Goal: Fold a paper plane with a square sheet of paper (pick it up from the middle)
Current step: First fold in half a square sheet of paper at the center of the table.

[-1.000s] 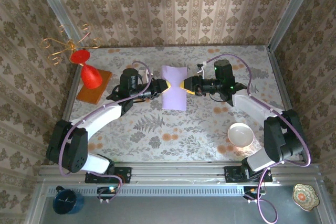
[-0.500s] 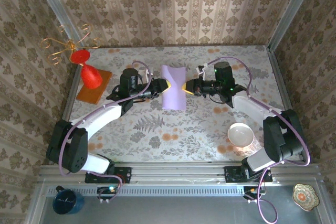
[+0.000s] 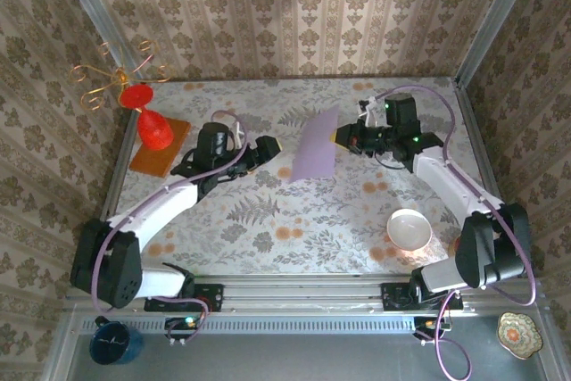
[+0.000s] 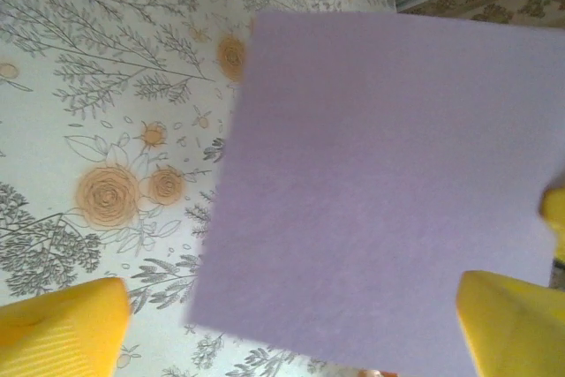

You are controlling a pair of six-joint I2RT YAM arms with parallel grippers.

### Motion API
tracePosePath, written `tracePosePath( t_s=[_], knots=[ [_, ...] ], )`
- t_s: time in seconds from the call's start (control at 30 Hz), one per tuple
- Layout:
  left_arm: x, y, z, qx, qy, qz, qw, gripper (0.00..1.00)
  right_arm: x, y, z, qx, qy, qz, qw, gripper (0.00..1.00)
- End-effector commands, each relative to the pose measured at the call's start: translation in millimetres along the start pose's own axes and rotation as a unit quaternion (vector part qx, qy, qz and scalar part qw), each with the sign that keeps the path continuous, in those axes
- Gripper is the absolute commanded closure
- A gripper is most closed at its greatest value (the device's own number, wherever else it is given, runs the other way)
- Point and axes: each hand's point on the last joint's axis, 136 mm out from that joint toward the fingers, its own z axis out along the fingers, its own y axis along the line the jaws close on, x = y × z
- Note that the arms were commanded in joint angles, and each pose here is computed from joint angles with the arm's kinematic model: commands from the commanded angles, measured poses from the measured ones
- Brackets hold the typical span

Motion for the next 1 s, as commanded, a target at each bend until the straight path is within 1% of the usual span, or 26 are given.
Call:
tracePosePath(
  t_s=[0.0,0.1,0.27,0.37,0.5,0.6,0.73,0.83,0.97],
  knots=[
    [-1.5,10.7,-8.7,-0.027,-0.017,0.031,0.999,0.00,10.4,10.9,-10.0,0.018,0.021,-0.010,1.000,1.00],
    [0.8,13.4,-8.7,-0.031,-0.014,0.033,0.999,0.00,17.9,11.8,1.4,0.026,0.041,-0.002,0.999,1.00],
    [6.8,21.5,-3.8,-0.038,-0.004,0.021,0.999,0.00,40.9,-1.4,42.5,0.038,0.079,0.015,0.996,1.00],
    [13.7,29.1,1.9,-0.044,0.008,0.010,0.999,0.01,57.8,-8.6,73.0,0.019,0.103,0.035,0.994,1.00],
    [27.7,40.8,11.4,-0.057,0.029,0.000,0.998,0.04,74.2,-13.0,100.7,-0.020,0.107,0.051,0.993,1.00],
    [40.5,47.7,19.6,-0.067,0.048,-0.002,0.997,0.06,85.4,-33.0,107.5,-0.023,0.100,0.073,0.992,1.00],
    [61.1,56.2,32.3,-0.087,0.080,0.002,0.993,0.10,109.8,-71.5,109.4,0.009,0.106,0.096,0.990,1.00],
    [78.3,57.0,42.7,-0.098,0.106,0.012,0.990,0.12,121.2,-93.8,106.3,0.030,0.103,0.107,0.988,1.00],
    [100.3,62.1,54.2,-0.127,0.141,0.026,0.982,0.18,127.5,-111.5,103.0,0.057,0.106,0.102,0.987,1.00]
  ],
)
